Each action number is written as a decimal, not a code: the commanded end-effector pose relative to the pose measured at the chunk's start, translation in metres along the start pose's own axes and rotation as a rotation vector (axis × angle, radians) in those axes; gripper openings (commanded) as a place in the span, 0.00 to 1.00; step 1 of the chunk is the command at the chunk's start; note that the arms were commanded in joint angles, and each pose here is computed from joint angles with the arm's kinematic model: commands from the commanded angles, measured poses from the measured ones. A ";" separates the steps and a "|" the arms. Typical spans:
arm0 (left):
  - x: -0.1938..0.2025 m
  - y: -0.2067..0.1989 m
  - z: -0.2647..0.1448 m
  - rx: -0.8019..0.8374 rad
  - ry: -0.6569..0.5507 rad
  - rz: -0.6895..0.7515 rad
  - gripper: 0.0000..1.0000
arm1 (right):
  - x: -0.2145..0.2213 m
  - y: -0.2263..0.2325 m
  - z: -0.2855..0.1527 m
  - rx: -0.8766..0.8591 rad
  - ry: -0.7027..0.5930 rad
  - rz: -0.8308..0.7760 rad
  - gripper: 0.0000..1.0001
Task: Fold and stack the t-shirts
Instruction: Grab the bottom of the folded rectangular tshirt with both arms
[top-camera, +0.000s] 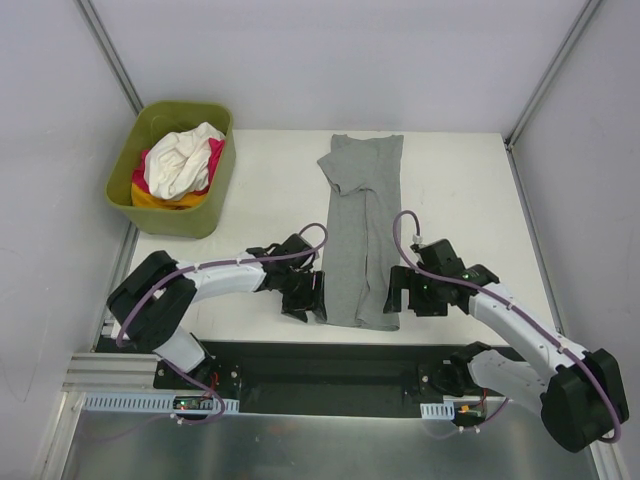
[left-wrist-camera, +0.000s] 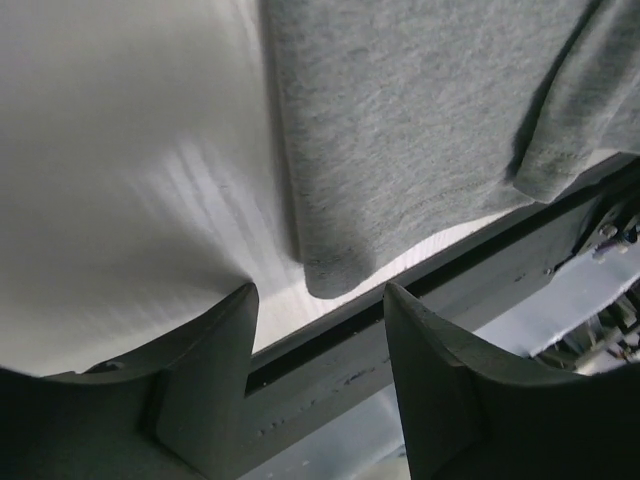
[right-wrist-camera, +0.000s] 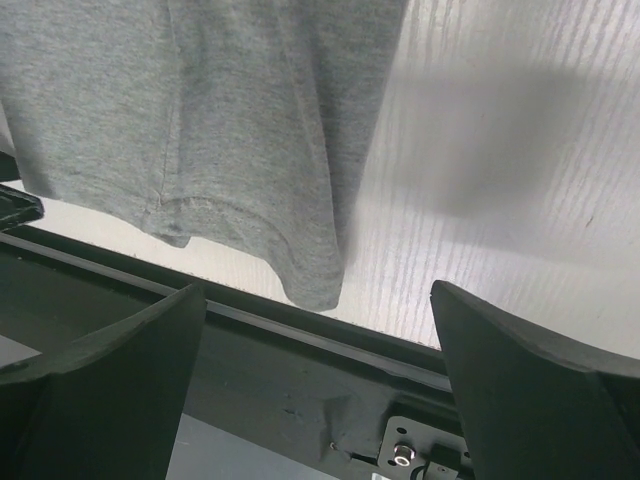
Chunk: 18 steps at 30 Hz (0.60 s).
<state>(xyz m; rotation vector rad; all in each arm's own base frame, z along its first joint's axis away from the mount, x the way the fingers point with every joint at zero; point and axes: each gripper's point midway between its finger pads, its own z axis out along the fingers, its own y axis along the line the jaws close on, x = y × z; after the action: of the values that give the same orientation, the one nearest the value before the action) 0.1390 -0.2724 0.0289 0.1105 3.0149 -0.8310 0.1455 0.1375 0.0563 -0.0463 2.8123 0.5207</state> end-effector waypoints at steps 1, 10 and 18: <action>0.006 -0.004 0.011 0.016 0.069 0.009 0.43 | 0.008 0.011 -0.003 -0.066 0.020 0.012 1.00; -0.002 -0.005 0.017 0.001 0.064 0.015 0.04 | 0.026 0.015 0.006 -0.107 0.105 0.017 0.89; -0.002 -0.005 0.015 0.000 0.055 0.015 0.00 | 0.032 0.016 0.021 -0.094 0.134 0.039 0.60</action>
<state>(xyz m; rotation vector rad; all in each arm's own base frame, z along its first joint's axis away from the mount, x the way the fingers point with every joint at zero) 0.1363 -0.2853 0.0176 0.1317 3.0829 -0.8740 0.1186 0.1518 0.0383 -0.0744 2.9249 0.6458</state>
